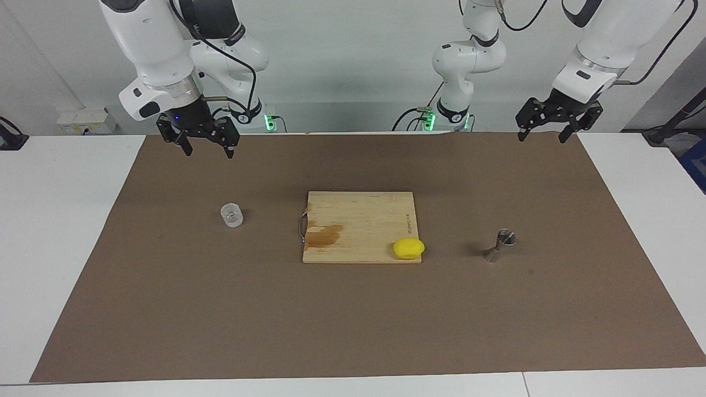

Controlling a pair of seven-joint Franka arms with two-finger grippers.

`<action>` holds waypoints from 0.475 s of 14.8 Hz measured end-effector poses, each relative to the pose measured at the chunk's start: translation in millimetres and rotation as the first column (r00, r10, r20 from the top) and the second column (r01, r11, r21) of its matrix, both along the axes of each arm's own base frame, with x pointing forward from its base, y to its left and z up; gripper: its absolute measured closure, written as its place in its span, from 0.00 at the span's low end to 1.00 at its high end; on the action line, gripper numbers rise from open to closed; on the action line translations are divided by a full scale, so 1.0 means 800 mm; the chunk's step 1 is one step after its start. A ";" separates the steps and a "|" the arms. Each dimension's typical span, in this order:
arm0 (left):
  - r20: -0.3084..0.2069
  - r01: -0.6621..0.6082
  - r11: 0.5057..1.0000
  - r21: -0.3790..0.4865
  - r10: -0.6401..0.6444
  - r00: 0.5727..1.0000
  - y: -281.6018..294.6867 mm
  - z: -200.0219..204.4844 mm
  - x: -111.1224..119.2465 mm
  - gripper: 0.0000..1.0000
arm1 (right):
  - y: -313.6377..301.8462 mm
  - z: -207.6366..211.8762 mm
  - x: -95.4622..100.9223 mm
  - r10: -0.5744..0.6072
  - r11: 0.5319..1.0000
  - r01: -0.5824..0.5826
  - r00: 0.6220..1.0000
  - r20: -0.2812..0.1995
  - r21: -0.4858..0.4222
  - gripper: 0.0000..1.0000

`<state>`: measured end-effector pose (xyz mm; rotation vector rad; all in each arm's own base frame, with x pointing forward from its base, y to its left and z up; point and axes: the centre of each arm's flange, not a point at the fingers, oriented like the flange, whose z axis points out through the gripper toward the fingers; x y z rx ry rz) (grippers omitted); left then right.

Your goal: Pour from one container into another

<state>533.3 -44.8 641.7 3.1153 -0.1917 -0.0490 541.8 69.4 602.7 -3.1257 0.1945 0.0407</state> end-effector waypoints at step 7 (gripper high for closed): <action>-0.025 0.001 1.000 0.002 -0.001 1.000 0.000 -0.005 -0.003 0.00 | 0.000 0.000 0.000 0.000 1.000 0.000 1.000 0.000 0.000 0.00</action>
